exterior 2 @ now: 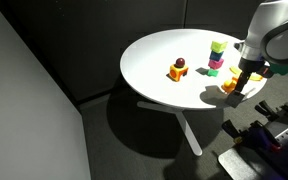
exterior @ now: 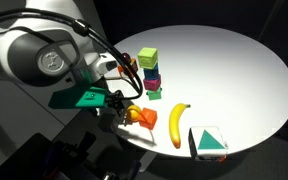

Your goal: Put the grey block on the yellow block

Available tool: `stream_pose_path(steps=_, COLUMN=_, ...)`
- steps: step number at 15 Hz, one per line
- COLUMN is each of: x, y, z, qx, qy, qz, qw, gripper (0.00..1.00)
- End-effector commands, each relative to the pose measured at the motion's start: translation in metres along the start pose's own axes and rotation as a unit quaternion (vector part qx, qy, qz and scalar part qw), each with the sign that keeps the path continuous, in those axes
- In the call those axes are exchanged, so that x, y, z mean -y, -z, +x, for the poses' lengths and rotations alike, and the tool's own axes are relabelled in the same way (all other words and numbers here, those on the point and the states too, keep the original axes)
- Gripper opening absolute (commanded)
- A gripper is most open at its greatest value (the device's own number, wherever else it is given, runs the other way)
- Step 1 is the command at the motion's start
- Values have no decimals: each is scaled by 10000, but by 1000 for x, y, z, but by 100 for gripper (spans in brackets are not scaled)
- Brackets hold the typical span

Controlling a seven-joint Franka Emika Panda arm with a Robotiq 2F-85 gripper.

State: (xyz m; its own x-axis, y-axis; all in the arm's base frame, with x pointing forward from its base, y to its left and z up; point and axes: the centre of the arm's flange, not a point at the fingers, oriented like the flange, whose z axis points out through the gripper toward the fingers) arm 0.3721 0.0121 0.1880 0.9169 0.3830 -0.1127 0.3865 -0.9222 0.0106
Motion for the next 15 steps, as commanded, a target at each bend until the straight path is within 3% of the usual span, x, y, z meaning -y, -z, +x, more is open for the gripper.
stream_pose_path(steps=1, x=8, y=-15, z=3, qx=63, qy=-21, qz=43, qw=10000, gripper=100)
stream_pose_path(steps=13, x=10, y=-38, z=10, qx=274, qy=86, qz=55, qw=9996, gripper=100)
stream_pose_path(steps=14, x=9, y=-39, z=11, qx=280, qy=90, qz=50, qw=9996, gripper=75)
stream_pose_path(steps=15, x=9, y=-39, z=13, qx=285, qy=105, qz=46, qw=9995, gripper=73)
